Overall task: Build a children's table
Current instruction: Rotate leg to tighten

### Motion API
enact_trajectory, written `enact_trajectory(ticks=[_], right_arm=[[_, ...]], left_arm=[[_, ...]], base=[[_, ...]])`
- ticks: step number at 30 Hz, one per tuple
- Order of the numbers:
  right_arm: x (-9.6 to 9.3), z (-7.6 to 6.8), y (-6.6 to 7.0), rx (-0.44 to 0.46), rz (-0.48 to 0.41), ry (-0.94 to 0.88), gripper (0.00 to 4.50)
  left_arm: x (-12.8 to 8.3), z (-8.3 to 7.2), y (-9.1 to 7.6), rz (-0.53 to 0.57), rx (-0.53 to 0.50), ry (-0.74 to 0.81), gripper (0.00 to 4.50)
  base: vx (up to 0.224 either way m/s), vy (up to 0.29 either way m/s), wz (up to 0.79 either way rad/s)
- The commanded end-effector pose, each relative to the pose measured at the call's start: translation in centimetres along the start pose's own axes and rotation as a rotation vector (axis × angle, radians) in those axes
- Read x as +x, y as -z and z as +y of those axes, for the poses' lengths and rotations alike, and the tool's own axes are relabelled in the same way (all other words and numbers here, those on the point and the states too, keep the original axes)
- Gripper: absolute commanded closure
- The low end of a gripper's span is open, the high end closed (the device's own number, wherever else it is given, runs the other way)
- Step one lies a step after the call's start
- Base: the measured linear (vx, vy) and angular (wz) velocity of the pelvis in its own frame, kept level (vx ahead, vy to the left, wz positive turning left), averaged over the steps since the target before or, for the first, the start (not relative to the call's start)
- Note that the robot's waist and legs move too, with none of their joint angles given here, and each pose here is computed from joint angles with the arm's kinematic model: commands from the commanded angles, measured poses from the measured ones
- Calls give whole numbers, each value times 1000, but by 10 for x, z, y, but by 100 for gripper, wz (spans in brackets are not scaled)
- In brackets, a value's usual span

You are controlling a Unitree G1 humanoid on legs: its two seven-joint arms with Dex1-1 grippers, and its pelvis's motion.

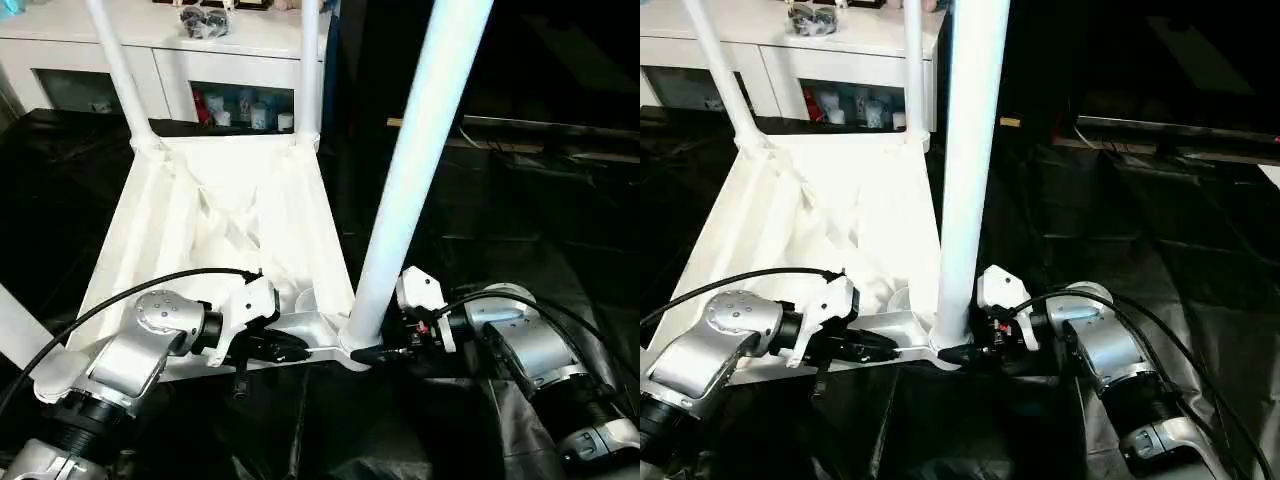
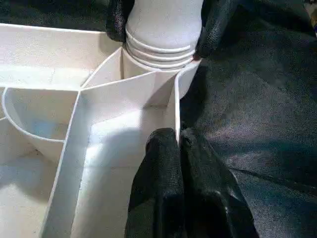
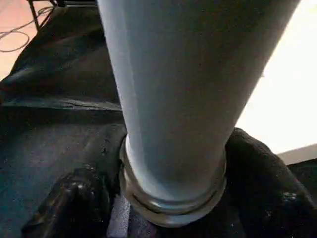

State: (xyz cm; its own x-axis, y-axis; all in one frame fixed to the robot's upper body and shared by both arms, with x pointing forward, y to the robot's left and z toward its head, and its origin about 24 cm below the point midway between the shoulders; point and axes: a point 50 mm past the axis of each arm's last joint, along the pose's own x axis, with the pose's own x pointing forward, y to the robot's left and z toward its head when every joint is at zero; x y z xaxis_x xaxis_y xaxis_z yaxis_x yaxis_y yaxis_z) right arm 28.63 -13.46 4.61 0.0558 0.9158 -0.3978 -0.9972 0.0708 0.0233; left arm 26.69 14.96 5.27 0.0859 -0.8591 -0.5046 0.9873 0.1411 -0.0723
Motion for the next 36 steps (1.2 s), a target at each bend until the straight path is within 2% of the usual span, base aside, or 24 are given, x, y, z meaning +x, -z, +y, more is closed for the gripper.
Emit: enact_trajectory(ticks=[1, 4, 7, 9, 13, 14, 15, 17, 19, 20, 21, 22, 23, 24, 29, 32, 36], right_arm=[[6, 3, -1, 0, -16, -13, 171], [9, 4, 0, 12, -27, 8, 174], [19, -1, 2, 48, -57, 137, 175], [25, -2, 3, 60, -64, 191, 175], [44, -10, 7, 119, -51, 389, 176], [55, -15, 7, 170, -43, 504, 176], [58, -16, 7, 181, -42, 535, 176], [65, -19, 5, 199, -39, 608, 176], [73, -18, 1, 211, -61, 604, 176], [79, -16, -7, 178, -91, 580, 176], [80, -16, -15, 187, -156, 543, 176], [80, -16, -16, 188, -162, 540, 176], [80, -16, -17, 196, -178, 538, 122], [79, -17, -17, 211, -182, 542, 108], [52, -19, -7, 159, -123, 490, 64], [33, -20, 0, 110, -77, 466, 44], [18, -18, 0, 68, -60, 383, 44]], left_arm=[[8, -4, -9, -33, 43, 28, 450], [11, -4, -10, -44, 44, 12, 450], [23, 3, -14, -68, 79, -111, 450], [29, 8, -16, -80, 60, -178, 450], [47, 12, -24, -91, 33, -283, 450], [60, 12, -30, -95, 18, -320, 450], [63, 12, -31, -100, 13, -325, 450], [72, 11, -37, -119, 0, -337, 450], [80, 9, -42, -132, -9, -337, 450], [85, 8, -45, -142, -10, -333, 450], [87, 8, -47, -146, 0, -327, 450], [87, 8, -48, -146, 1, -327, 450], [88, 8, -48, -146, 3, -328, 450], [87, 8, -48, -145, 6, -330, 450], [70, 7, -42, -154, 49, -266, 450], [59, 4, -38, -170, 52, -218, 450], [49, 2, -33, -157, 60, -171, 450]], base=[[0, 0, 0], [0, 0, 0], [0, 0, 0], [0, 0, 0], [0, 0, 0], [0, 0, 0], [0, 0, 0], [0, 0, 0], [0, 0, 0], [0, 0, 0], [0, 0, 0], [0, 0, 0], [0, 0, 0], [0, 0, 0], [0, 0, 0], [0, 0, 0], [42, -9, 4]])
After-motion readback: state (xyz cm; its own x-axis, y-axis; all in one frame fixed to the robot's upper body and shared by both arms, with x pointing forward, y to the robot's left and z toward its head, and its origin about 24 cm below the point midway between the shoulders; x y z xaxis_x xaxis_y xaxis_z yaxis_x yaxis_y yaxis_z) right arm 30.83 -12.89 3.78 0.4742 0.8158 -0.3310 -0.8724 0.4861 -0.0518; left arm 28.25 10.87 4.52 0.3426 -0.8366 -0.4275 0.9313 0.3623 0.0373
